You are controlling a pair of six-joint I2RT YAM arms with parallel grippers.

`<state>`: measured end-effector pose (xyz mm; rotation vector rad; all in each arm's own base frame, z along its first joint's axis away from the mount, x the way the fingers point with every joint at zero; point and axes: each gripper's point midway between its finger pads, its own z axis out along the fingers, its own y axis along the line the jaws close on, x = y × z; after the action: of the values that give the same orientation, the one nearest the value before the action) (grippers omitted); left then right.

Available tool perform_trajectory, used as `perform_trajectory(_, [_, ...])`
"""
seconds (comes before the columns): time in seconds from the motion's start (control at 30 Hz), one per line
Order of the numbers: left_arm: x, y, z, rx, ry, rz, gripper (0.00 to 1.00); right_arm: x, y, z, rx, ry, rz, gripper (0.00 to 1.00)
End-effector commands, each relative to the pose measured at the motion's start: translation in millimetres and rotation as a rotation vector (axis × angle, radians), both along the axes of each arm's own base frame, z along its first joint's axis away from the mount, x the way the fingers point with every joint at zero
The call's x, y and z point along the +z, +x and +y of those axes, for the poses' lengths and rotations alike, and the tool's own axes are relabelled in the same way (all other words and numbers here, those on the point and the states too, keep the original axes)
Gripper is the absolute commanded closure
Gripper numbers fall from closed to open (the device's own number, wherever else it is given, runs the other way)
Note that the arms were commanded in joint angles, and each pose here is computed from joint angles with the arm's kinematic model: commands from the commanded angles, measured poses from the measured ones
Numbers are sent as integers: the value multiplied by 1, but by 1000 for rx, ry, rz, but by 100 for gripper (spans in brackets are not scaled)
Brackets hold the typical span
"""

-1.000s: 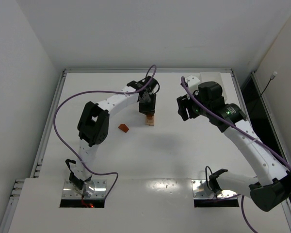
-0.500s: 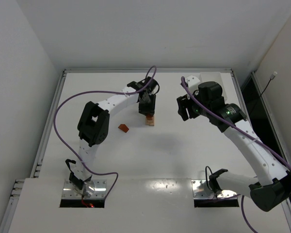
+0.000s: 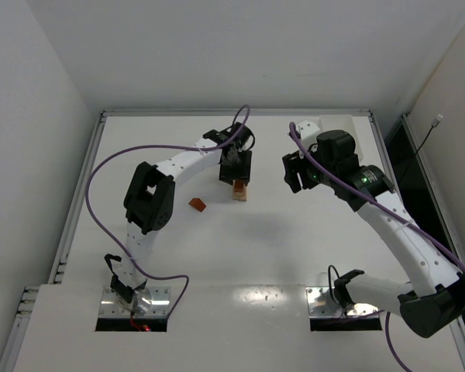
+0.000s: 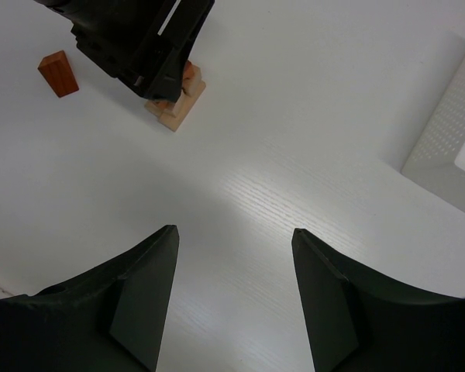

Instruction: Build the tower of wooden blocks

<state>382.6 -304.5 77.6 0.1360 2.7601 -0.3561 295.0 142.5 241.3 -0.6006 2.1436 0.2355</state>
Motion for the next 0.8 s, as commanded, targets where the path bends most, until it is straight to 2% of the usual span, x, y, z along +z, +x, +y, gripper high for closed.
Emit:
perform_trajectory(0.0, [6,0,-7,-18,-14,-18,52,5,3,3,-4,29,-23,43])
perform_trajectory(0.27, [78,7,-23,-70,-131,-164,52,-4,1,-3,-28,5,-29,43])
perform_trajectory(0.43, [145,14,-2,-10,-133,-391,51,-13,2,-20,-74,-63,-60,35])
perform_trajectory(0.5, [170,15,30,77,-113,-475,51,-2,-1,-9,3,-52,-88,35])
perform_trajectory(0.57, [178,16,59,160,-105,-494,51,7,-2,6,89,-35,-112,35])
perform_trajectory(0.63, [173,26,105,254,-55,-475,42,21,-6,33,219,13,-120,35])
perform_trajectory(0.7, [158,33,164,381,11,-461,29,30,-12,69,385,55,-116,34])
perform_trajectory(0.73, [160,33,186,412,29,-470,20,33,-15,81,443,60,-114,34])
perform_trajectory(0.77, [153,33,204,428,37,-438,16,36,-26,103,541,66,-119,32])
